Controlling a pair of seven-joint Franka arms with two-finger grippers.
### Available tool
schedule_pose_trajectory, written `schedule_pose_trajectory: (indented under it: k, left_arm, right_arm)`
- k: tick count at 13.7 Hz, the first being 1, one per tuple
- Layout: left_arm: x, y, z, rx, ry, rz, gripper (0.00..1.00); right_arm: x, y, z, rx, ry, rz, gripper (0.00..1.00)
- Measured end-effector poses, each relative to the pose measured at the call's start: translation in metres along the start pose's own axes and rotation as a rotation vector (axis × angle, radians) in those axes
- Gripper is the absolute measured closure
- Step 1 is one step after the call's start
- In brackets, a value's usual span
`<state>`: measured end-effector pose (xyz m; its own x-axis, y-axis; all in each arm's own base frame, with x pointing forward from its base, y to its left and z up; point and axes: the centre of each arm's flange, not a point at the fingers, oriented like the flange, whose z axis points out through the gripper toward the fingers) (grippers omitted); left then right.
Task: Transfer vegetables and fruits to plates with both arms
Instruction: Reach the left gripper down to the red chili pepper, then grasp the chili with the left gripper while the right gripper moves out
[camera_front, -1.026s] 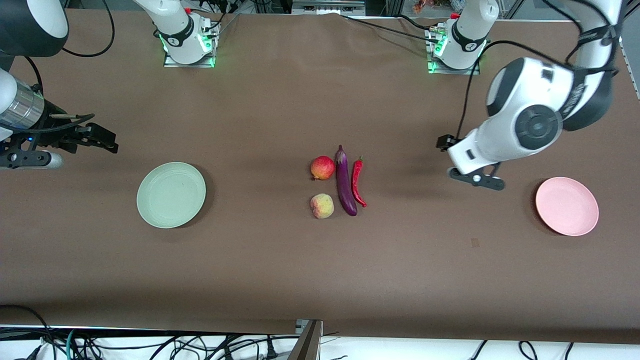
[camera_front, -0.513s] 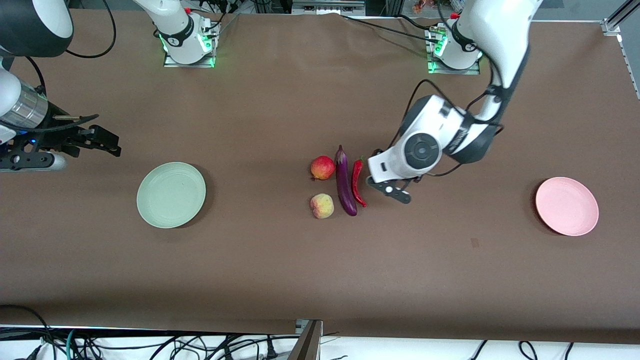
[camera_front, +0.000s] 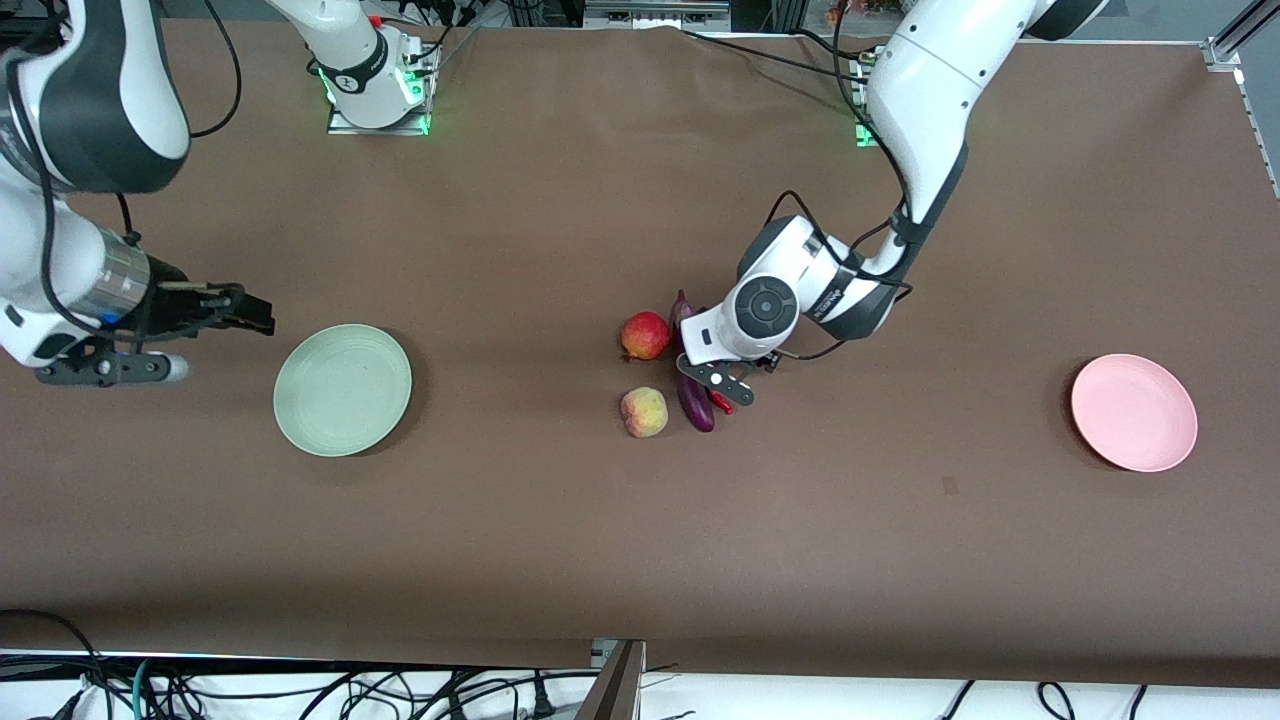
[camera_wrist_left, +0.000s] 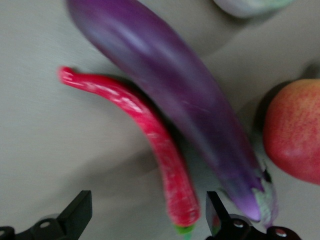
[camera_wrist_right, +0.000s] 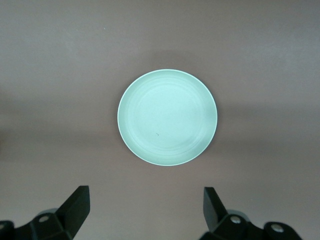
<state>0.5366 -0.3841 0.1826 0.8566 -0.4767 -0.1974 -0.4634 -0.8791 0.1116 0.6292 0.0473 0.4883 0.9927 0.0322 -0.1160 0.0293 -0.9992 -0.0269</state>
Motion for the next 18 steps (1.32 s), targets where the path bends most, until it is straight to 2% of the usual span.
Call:
schedule_pose_trajectory:
  k: [3, 4, 5, 6, 9, 11, 12, 15, 18]
  left_arm:
    - [-0.007, 0.032, 0.011, 0.055, -0.004, 0.036, 0.0]
    - [-0.007, 0.031, 0.011, 0.083, 0.0, 0.048, 0.06]
    - [-0.006, 0.025, 0.012, 0.098, 0.001, 0.05, 0.06]
    - [-0.005, 0.02, 0.012, 0.104, 0.002, 0.045, 0.16]
    - [-0.004, 0.015, 0.012, 0.105, 0.001, 0.038, 0.53]
    - [-0.004, 0.013, 0.011, 0.105, 0.002, 0.036, 0.72]
    - [-0.004, 0.011, 0.009, 0.105, 0.003, 0.031, 0.76]
    - [-0.006, -0.026, -0.026, 0.12, -0.042, -0.03, 0.76]
    - [-0.027, -0.108, -0.093, 0.182, -0.105, -0.092, 0.76]
  right_arm:
    - [0.001, -0.005, 0.003, -0.001, -0.005, -0.009, 0.0]
    - [0.001, -0.006, 0.004, -0.001, -0.007, -0.012, 0.0]
    - [0.001, -0.007, 0.006, -0.002, -0.012, -0.014, 0.0]
    - [0.003, -0.01, 0.01, -0.002, -0.019, -0.017, 0.0]
    - [0.009, -0.038, 0.034, -0.008, -0.048, -0.056, 0.0]
    - [0.014, -0.063, 0.049, -0.013, -0.047, -0.047, 0.0]
    - [0.015, -0.075, 0.054, -0.016, -0.045, -0.031, 0.0]
    - [0.017, -0.101, 0.06, -0.021, -0.038, 0.014, 0.0]
    - [0.022, -0.136, 0.067, -0.015, -0.032, 0.078, 0.0]
